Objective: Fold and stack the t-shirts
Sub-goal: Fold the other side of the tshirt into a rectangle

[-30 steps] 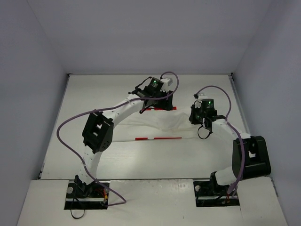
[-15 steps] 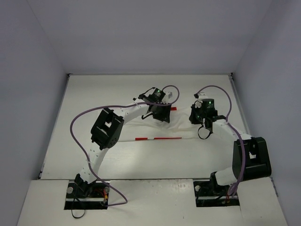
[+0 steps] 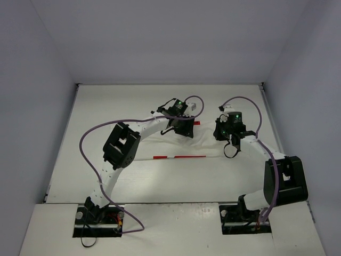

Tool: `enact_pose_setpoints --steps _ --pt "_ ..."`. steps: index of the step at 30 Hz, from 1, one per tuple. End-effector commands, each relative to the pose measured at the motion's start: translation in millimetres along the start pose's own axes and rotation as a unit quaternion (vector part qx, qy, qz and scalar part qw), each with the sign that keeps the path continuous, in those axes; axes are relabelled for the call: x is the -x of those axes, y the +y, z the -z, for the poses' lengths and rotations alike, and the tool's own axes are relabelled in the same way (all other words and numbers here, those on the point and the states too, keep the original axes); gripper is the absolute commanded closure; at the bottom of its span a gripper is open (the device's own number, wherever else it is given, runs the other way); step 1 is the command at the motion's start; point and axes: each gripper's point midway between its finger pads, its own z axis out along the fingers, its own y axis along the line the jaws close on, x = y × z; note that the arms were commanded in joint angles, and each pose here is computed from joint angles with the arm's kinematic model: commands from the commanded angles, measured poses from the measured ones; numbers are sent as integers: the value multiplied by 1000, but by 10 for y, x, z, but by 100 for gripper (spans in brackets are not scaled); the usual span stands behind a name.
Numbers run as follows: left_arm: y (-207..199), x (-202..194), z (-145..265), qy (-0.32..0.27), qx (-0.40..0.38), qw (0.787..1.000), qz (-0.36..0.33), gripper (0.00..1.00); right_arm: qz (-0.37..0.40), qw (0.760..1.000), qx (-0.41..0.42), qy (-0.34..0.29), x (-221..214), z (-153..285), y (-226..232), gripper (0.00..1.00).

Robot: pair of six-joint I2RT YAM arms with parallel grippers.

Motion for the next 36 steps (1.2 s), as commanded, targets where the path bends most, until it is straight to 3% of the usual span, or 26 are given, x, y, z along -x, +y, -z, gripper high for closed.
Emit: enact_pose_setpoints --steps 1,5,9,18,26,36 --pt "-310 334 119 -52 -42 997 -27 69 9 999 12 -43 261 60 99 100" --pt "-316 357 90 -55 -44 997 -36 78 10 999 11 -46 281 72 106 100" --pt "-333 379 160 -61 -44 996 -44 99 12 998 9 -56 348 110 108 100" --pt "-303 741 606 -133 3 985 -106 100 28 996 -6 -82 643 112 78 99" --pt "-33 891 543 -152 37 983 -93 100 42 996 -22 -78 885 -142 7 100" --pt "254 829 234 -144 77 984 -75 100 30 998 -57 -13 521 -588 -216 100"
